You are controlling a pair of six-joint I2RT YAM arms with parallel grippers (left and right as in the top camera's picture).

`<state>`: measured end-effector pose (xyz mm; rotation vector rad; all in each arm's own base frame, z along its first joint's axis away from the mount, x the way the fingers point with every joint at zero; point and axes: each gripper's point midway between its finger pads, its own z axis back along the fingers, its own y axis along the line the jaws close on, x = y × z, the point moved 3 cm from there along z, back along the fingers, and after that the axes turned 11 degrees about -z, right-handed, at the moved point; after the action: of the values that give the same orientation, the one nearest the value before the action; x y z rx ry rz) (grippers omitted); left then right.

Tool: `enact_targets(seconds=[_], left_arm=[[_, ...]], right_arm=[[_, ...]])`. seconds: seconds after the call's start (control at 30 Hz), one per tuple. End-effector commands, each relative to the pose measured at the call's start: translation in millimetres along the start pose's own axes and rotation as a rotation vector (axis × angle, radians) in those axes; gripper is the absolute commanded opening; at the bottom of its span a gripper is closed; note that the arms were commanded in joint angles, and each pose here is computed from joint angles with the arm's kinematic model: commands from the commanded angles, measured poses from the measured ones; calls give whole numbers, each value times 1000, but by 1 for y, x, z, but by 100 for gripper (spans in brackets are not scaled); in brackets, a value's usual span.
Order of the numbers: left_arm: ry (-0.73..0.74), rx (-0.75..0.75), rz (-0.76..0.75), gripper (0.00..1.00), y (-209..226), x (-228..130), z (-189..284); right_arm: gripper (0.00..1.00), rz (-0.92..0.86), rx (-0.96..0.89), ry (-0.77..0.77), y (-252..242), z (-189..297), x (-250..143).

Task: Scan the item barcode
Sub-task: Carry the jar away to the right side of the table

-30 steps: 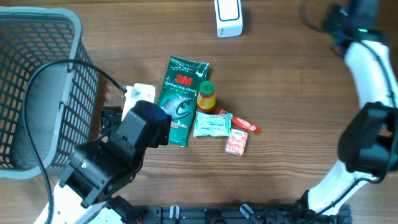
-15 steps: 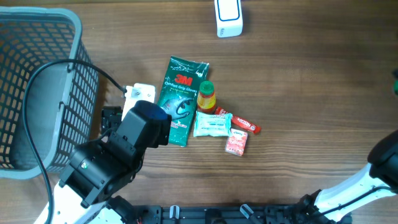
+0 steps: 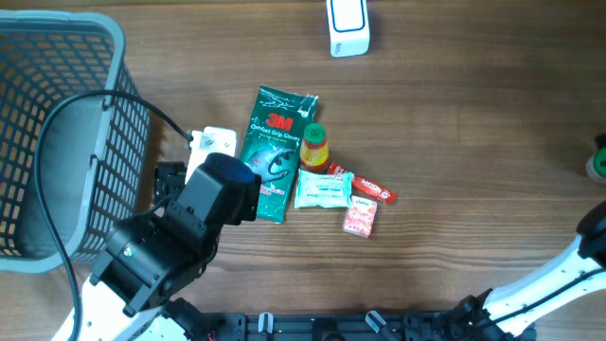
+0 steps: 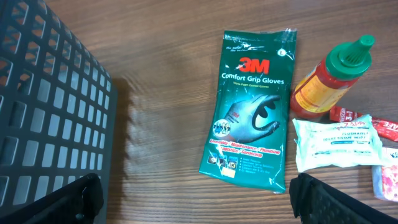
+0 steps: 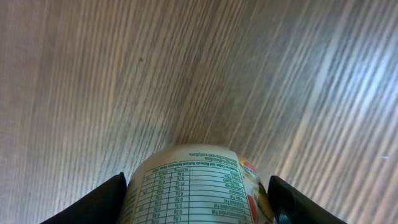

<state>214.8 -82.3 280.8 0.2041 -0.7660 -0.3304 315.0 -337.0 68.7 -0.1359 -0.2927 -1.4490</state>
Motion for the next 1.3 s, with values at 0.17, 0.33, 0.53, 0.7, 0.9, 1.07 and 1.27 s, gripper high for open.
enact_targets(seconds=[0.17, 0.33, 0.53, 0.7, 0.9, 1.07, 1.27], left_arm=[[-4, -3, 24, 100, 0, 1, 1], [-4, -3, 24, 100, 0, 1, 1], [-4, -3, 24, 100, 0, 1, 1], [-4, -3, 24, 100, 0, 1, 1], [-4, -3, 24, 100, 0, 1, 1], [-4, -3, 24, 100, 0, 1, 1], [-4, -3, 24, 100, 0, 1, 1]], right_arm=[[100, -4, 35, -18, 7, 5, 5], [100, 19, 44, -32, 8, 14, 8], [100, 12, 96, -99, 11, 55, 18], [100, -3, 180, -208, 11, 121, 29], [100, -57, 329, -283, 8, 209, 16], [100, 3, 561, -169, 28, 256, -23], [100, 130, 777, 182, 63, 270, -91]])
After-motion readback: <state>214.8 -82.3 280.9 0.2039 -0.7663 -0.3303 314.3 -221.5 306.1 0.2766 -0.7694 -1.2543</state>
